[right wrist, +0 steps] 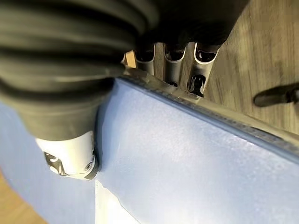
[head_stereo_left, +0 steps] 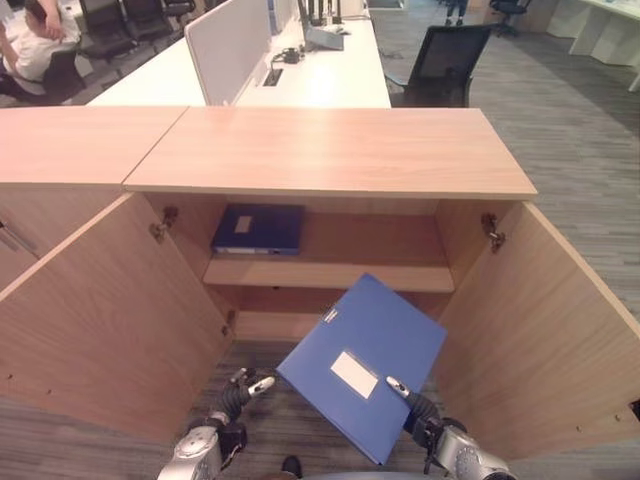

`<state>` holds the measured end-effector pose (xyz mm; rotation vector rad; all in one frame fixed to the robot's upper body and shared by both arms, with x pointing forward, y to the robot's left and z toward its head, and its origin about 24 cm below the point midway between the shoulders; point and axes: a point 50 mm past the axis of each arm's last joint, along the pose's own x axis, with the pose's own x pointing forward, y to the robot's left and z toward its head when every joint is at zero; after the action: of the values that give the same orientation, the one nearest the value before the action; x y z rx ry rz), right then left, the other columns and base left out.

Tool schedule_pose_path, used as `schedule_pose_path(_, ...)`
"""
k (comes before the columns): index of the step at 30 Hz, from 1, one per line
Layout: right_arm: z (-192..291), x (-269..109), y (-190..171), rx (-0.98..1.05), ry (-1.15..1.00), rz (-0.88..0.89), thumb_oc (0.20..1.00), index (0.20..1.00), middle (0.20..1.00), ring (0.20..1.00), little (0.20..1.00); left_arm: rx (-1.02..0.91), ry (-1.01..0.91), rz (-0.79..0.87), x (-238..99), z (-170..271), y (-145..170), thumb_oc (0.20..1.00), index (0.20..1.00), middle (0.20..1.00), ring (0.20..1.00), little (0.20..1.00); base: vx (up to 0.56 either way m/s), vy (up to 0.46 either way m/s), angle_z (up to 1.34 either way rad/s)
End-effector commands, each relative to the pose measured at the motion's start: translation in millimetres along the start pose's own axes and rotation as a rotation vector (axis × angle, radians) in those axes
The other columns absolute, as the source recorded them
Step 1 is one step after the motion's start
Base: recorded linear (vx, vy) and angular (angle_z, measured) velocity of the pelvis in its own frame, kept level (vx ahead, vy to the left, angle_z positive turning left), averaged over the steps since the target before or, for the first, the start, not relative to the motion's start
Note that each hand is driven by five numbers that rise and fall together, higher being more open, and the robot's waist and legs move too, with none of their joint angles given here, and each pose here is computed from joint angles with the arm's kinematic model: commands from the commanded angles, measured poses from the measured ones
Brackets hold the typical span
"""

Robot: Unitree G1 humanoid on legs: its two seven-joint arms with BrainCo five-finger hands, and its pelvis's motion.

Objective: Put the empty folder in the office cabinet

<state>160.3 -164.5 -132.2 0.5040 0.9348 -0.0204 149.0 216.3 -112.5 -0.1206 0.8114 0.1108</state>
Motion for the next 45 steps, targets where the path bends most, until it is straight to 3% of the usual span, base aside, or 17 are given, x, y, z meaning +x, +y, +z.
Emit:
schedule_pose_path(1,21,13,34,0.115,-0.086,0.067,0.200,0.200,0.200,0.200,0.200,0.006,-0.028,0.075,13,18,7,1.000,1.000,1.000,1.000,1.000,0.01,-0.136,0.00)
schedule_pose_path(9,19,16,25,0.202,-0.088,-0.018,0.200,0.200,0.200,0.200,0.200,-0.084,0.303,0.244,6,-53,22,1.000,1.000,1.000,1.000,1.000,-0.02,-0.173,0.02)
schedule_pose_path(16,26,15,15,0.210,-0.109,-0.044,0.200,0.200,0.200,0.200,0.200,-0.109,0.404,0.275,-3,-75,27,1.000,1.000,1.000,1.000,1.000,0.06,0.021,-0.05)
schedule_pose_path(31,26,11,2,0.244,-0.118,-0.087,0.200,0.200,0.200,0.200,0.200,-0.119,0.475,0.322,-16,-95,34,1.000,1.000,1.000,1.000,1.000,0.18,0.116,-0.20)
schedule_pose_path(45,34,13,17,0.194,-0.140,-0.009,0.200,0.200,0.200,0.200,0.200,-0.055,0.481,0.337,-23,-96,49,1.000,1.000,1.000,1.000,1.000,0.17,0.242,-0.22)
